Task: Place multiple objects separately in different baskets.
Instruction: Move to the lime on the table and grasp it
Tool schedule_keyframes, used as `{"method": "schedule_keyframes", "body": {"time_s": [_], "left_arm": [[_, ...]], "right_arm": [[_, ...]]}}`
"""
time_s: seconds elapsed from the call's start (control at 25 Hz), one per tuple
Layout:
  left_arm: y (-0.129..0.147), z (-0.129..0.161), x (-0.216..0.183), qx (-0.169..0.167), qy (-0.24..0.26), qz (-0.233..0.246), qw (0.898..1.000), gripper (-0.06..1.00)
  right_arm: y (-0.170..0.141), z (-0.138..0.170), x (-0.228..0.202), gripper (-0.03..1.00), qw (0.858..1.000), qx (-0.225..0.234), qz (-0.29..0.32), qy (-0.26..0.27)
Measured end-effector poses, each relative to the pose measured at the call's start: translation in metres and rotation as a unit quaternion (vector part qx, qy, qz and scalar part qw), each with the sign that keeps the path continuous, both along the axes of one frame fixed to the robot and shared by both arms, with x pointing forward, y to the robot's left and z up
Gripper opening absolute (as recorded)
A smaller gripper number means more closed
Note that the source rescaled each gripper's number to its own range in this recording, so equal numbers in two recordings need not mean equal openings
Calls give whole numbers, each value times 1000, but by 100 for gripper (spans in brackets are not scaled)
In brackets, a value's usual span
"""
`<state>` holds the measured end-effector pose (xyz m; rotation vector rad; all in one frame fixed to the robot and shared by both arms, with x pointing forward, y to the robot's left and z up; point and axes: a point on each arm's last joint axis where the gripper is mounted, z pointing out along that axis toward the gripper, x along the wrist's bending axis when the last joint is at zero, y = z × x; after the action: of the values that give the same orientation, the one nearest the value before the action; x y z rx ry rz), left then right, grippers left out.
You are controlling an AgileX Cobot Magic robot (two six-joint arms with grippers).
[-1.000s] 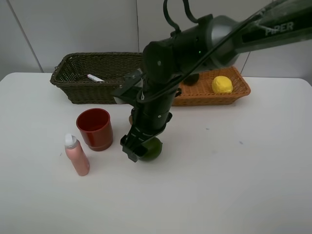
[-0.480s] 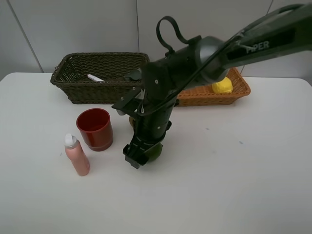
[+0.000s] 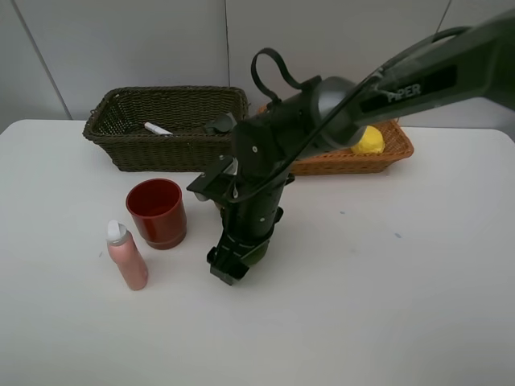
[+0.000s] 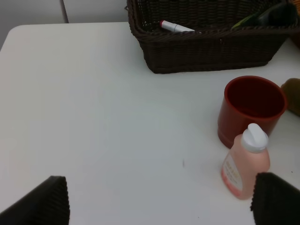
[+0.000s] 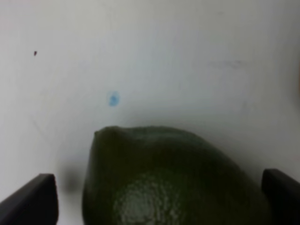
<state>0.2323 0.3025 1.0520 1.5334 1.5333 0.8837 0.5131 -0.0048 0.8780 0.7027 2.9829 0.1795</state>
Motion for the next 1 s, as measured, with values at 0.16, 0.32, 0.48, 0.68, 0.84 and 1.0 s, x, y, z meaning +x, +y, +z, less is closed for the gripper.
{"method": "schedule_keyframes", "body": {"time_s": [0.16, 0.32, 0.48, 0.68, 0.84, 1.0], "left_arm": [[0, 0, 0, 0, 0, 0, 1000, 100], [0, 0, 0, 0, 0, 0, 1000, 100], [0, 0, 0, 0, 0, 0, 1000, 100], [0, 0, 0, 0, 0, 0, 1000, 100], [0, 0, 0, 0, 0, 0, 1000, 100], [0, 0, 0, 0, 0, 0, 1000, 100]], "right_arm": [[0, 0, 0, 92, 1000, 0, 0, 0], [0, 0, 0, 92, 1000, 0, 0, 0], [0, 0, 0, 68, 1000, -1, 1, -1], [0, 0, 0, 66, 1000, -3, 0, 2], [-1, 0, 0, 66, 1000, -3, 0, 2], [-1, 0, 0, 66, 1000, -3, 0, 2]]}}
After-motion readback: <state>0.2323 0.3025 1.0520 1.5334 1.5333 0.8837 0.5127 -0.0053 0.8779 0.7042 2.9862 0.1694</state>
